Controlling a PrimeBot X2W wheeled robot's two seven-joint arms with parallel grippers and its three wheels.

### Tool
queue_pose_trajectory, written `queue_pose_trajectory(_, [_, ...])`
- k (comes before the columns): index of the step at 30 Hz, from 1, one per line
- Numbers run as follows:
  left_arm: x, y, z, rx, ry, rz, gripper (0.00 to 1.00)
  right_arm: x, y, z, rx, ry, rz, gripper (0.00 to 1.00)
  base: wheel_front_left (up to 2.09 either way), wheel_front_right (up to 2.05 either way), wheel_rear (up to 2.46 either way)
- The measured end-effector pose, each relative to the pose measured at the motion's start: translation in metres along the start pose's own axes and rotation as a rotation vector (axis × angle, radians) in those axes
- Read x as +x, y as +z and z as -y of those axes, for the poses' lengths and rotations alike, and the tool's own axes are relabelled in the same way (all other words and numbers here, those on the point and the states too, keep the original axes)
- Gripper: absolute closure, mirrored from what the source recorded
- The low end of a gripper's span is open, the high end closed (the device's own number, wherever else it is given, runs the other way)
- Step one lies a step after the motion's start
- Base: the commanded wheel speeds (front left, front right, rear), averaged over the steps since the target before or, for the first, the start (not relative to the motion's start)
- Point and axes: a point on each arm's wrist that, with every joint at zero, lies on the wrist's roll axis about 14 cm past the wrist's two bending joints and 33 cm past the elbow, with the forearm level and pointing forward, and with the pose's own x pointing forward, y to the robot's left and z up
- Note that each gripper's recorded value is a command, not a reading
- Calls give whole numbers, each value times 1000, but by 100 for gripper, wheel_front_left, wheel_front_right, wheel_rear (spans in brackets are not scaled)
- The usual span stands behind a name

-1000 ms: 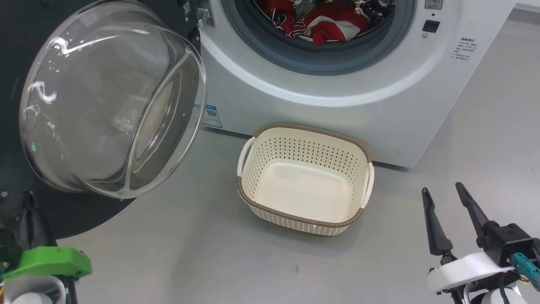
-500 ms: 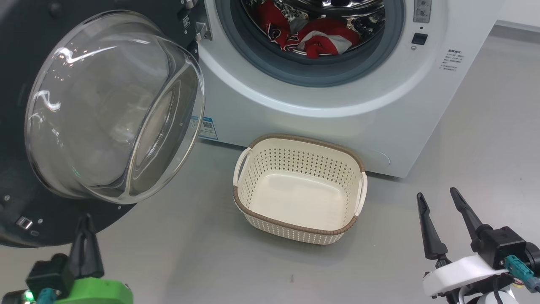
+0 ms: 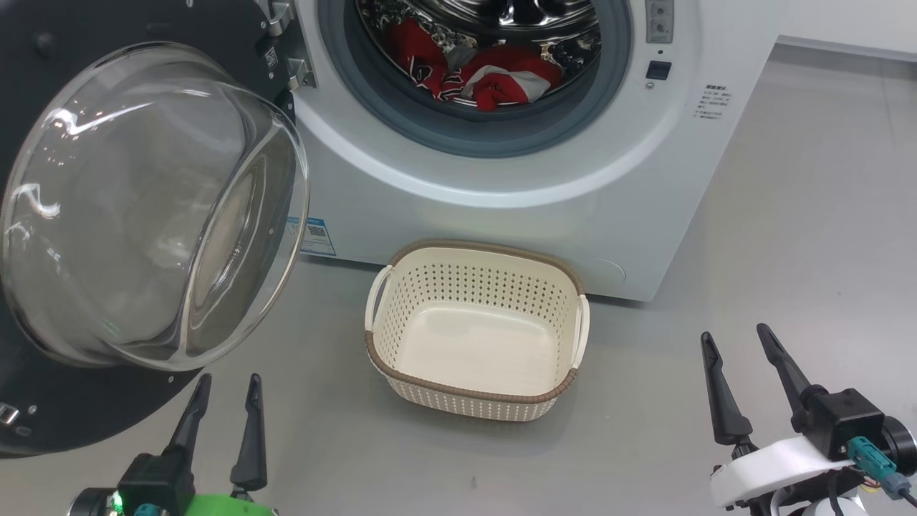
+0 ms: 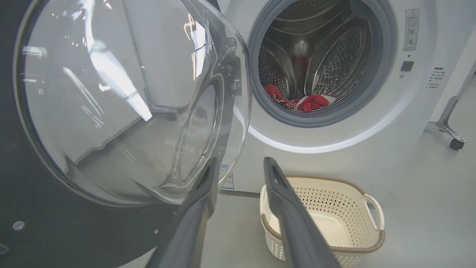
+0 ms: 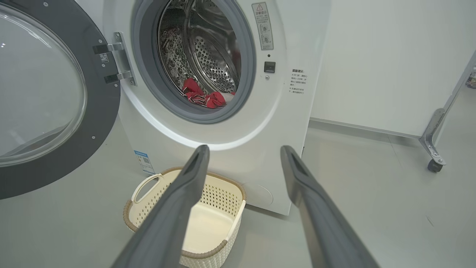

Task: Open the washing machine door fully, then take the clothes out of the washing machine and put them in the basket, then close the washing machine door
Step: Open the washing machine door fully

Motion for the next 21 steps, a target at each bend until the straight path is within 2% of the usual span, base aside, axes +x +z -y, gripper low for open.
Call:
queue_pose_trajectory(2, [1,1,5,-3,-16,2,4,-3,1,1,2,-9,4,0,0,0,0])
queue_pose_trajectory(3, [2,1,7,-4,-23,2,0,-5,2,2,2,-14,5,0,0,0,0])
queue_pose_trajectory(21, [21,-4,59,-12,-180,-42,0,-38,13,44,3,-178,48,0,0,0,0])
